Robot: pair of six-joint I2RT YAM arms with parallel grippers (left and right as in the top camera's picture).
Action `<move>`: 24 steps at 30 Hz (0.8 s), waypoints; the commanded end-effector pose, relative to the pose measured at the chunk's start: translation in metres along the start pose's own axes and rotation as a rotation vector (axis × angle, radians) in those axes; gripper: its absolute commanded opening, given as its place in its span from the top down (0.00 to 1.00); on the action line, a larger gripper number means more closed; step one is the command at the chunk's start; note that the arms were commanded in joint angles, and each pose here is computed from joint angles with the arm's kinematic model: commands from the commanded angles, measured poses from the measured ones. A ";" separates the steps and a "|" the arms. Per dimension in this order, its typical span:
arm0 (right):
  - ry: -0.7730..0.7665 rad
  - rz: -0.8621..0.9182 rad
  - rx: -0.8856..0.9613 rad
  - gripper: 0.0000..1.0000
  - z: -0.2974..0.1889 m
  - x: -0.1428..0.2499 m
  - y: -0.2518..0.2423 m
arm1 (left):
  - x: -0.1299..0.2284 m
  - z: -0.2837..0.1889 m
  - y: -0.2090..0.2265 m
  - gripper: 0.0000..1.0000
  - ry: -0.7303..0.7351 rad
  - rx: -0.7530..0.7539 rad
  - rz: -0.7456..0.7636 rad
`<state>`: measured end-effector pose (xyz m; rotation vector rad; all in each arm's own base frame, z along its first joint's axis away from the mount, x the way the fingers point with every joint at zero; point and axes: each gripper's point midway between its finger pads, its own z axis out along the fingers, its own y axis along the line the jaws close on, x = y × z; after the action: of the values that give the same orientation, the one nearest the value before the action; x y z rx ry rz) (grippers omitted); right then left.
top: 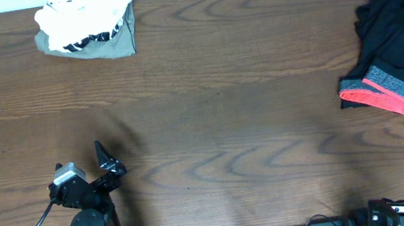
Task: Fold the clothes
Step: 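Move the right gripper to the coral-trimmed waistband of the black pants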
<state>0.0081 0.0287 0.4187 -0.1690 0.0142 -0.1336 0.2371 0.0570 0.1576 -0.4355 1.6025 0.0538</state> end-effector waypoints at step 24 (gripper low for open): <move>1.240 0.307 -0.193 0.01 -0.025 0.184 0.042 | 0.017 0.001 0.007 0.02 0.050 -0.025 0.017</move>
<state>0.2010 0.0387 0.3781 -0.2567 1.3048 0.0626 0.2371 0.0571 0.1565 -0.4366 1.6100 0.0553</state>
